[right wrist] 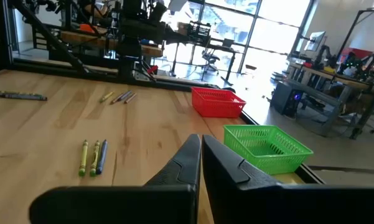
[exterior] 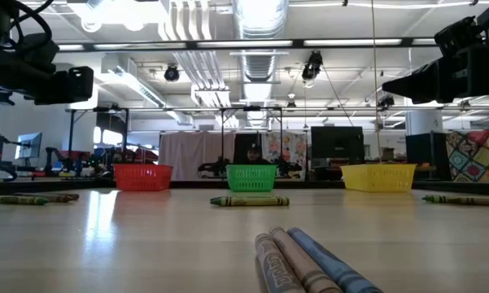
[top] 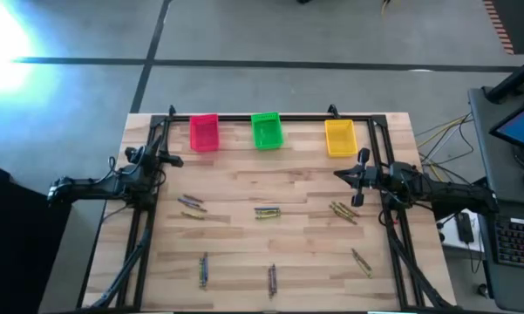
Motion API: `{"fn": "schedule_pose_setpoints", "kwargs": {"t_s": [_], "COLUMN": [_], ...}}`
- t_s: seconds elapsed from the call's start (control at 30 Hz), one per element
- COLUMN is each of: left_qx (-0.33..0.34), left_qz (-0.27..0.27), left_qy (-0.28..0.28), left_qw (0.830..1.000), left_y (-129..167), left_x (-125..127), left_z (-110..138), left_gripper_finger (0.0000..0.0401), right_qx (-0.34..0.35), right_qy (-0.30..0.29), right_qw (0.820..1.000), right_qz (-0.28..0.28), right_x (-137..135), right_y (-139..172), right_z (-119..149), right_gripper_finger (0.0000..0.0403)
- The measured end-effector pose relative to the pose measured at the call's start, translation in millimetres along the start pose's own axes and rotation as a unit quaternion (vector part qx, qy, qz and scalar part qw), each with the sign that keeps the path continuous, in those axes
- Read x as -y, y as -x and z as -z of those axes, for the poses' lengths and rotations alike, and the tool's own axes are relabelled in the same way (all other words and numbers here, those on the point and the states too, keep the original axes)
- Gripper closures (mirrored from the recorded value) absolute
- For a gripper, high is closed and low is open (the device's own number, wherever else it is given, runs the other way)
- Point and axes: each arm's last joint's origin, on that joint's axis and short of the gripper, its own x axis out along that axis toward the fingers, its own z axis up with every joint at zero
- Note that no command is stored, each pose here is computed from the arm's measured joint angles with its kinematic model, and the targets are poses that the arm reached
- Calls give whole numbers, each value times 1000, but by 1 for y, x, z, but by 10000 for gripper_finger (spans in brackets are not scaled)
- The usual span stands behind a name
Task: Sort crayons
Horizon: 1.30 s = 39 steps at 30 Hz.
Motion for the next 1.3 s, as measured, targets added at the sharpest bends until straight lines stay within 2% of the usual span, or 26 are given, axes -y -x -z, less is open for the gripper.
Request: {"fn": "schedule_pose_setpoints", "kwargs": {"t_s": [0.4, 0.5, 0.83, 1.03, 1.17, 1.3], "left_qx": [0, 0, 0, 1, 0, -3], "left_qz": [0, 0, 0, 24, 32, 46], "left_qy": [0, -27, -19, 38, 82, 169], "left_qw": [1000, 1000, 1000, 999, 996, 985], "left_y": [0, 0, 0, 0, 0, 0], "left_x": [0, 0, 0, 1, 2, 3], "left_z": [0, 0, 0, -1, -1, -2], "left_gripper_finger": [326, 326, 326, 326, 326, 326], "right_qx": [0, 0, 0, 1, 0, 1], "right_qy": [0, 0, 13, 92, 96, 84], "right_qw": [1000, 1000, 1000, 996, 995, 996], "right_qz": [0, 0, 1, 1, 1, 0], "right_x": [0, 0, 0, 0, 0, 0], "right_y": [0, 0, 0, 0, 0, 0], "right_z": [0, 0, 0, 0, 0, 0], "right_gripper_finger": [394, 394, 394, 394, 394, 394]}}
